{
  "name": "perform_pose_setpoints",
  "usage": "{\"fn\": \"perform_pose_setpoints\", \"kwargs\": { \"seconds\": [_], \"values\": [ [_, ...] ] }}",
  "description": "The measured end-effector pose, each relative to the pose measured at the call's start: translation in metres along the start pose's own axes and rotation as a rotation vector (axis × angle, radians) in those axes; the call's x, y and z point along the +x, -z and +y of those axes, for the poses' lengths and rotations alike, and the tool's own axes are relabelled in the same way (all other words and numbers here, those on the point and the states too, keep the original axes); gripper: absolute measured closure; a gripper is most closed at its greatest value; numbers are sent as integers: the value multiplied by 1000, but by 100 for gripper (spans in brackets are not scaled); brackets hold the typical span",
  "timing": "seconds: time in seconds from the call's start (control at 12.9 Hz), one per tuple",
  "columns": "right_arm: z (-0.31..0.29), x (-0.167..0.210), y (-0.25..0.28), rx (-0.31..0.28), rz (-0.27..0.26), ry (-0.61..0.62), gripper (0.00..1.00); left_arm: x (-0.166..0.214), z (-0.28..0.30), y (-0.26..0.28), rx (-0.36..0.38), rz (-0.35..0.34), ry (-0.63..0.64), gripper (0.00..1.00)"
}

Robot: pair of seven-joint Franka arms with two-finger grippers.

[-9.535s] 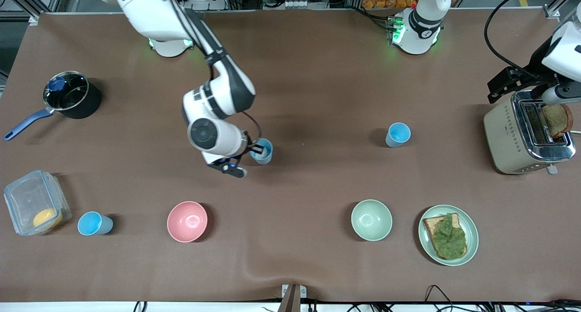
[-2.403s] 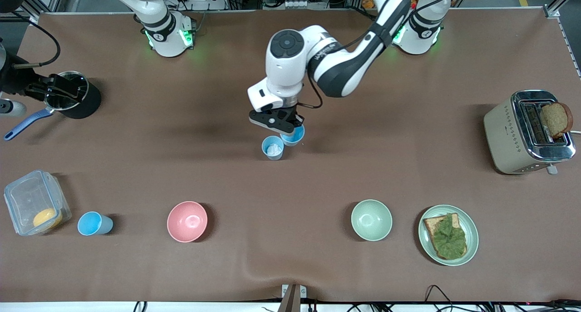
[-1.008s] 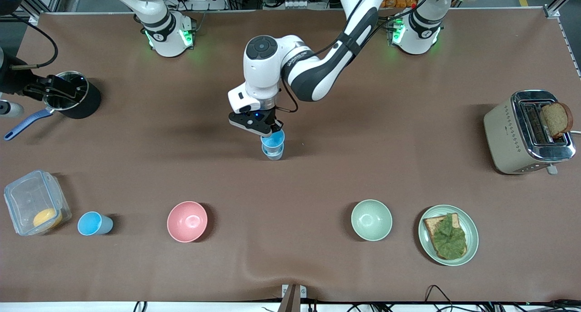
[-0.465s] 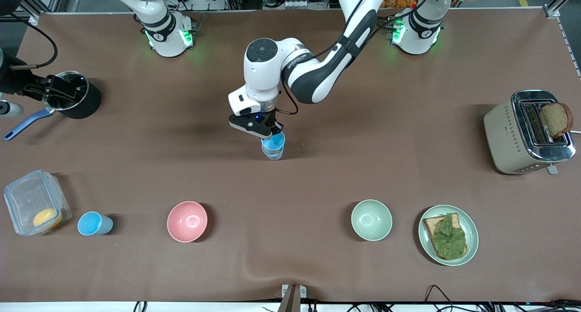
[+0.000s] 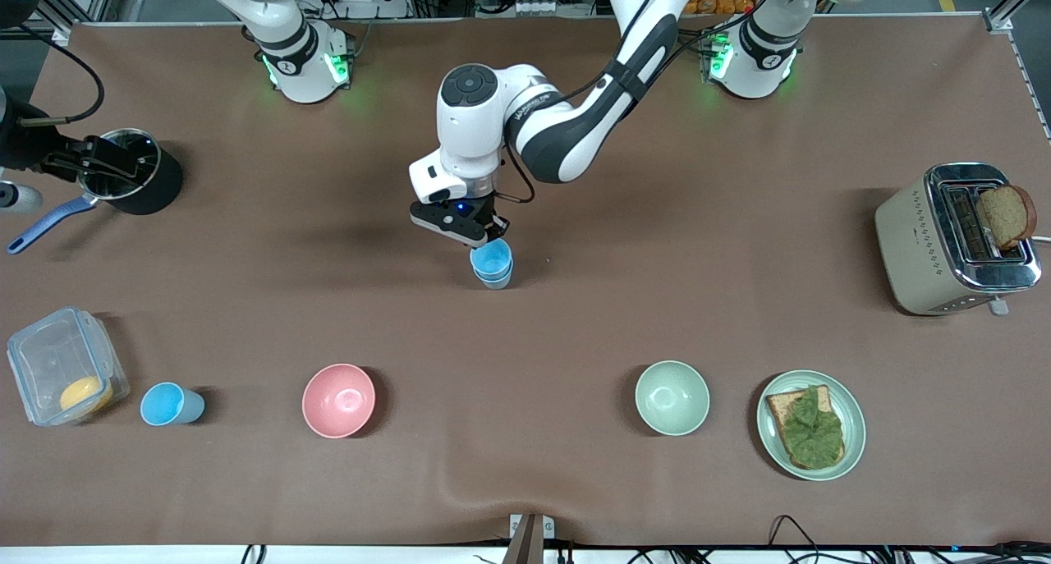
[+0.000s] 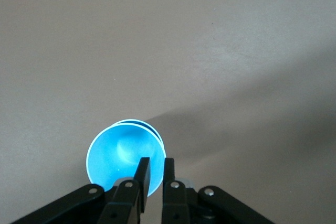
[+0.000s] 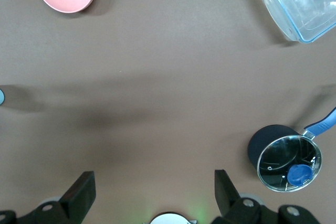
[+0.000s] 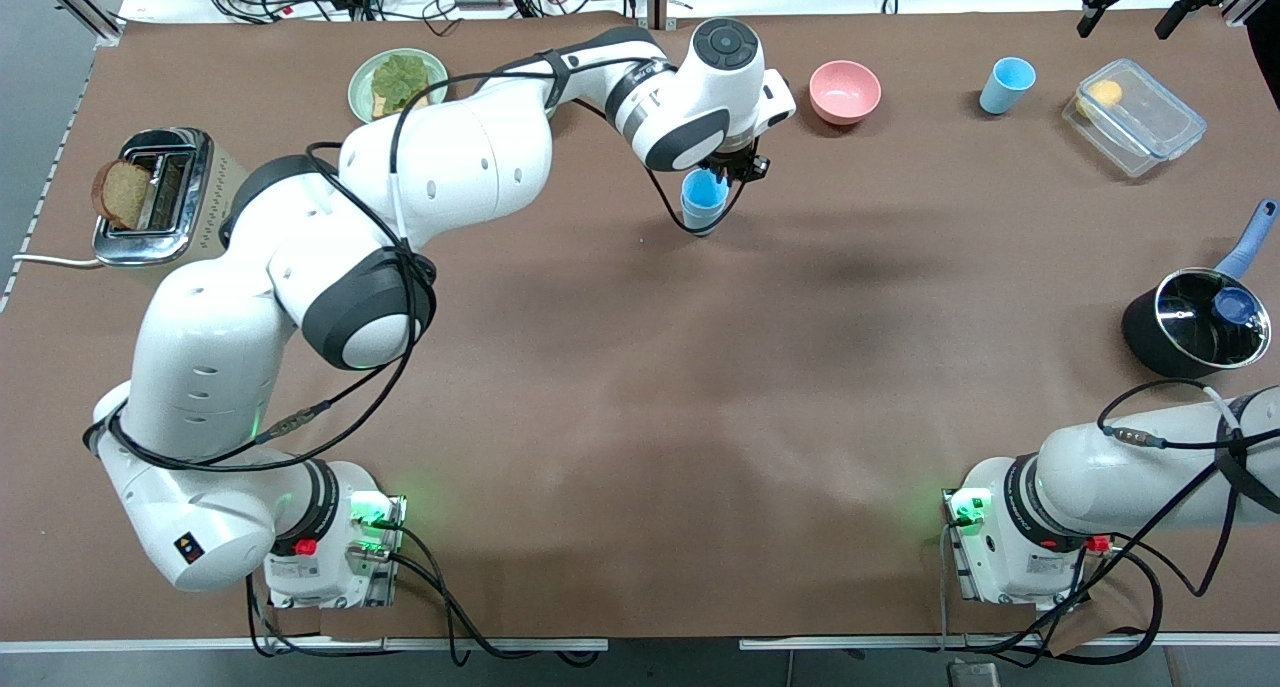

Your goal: Stack blue cups with both arms

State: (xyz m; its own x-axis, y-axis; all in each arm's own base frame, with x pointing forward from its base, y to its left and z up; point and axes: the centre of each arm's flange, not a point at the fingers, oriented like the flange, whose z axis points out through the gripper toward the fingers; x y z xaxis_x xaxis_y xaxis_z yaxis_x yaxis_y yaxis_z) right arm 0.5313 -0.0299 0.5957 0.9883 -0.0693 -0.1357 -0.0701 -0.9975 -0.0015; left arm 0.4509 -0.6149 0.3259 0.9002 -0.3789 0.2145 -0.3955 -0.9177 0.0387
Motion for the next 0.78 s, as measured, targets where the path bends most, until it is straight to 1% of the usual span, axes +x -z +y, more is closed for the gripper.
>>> {"fn": "perform_pose_setpoints", "kwargs": {
  "seconds": [0.16, 0.23, 0.31, 0.39, 0.47, 0.54, 0.62, 0.78],
  "values": [
    [0, 0, 0, 0, 0, 0, 0, 1, -3, 2, 10, -6, 4, 79],
    [0, 0, 0, 0, 0, 0, 0, 3, -9, 7, 28, -20, 10, 74],
    [0, 0, 0, 0, 0, 0, 0, 4, -17, 16, 50, -41, 19, 74],
    [0, 0, 0, 0, 0, 0, 0, 8, -30, 30, 78, -68, 36, 68],
    [0, 0, 0, 0, 0, 0, 0, 13, -49, 48, 107, -98, 61, 59],
    [0, 0, 0, 0, -1, 0, 0, 19, -72, 67, 125, -115, 85, 48],
    [0, 0, 0, 0, -1, 0, 0, 26, -97, 84, 132, -121, 97, 39],
    [0, 0, 0, 0, -1, 0, 0, 32, -152, 112, 134, -132, 91, 16]
  ]
}}
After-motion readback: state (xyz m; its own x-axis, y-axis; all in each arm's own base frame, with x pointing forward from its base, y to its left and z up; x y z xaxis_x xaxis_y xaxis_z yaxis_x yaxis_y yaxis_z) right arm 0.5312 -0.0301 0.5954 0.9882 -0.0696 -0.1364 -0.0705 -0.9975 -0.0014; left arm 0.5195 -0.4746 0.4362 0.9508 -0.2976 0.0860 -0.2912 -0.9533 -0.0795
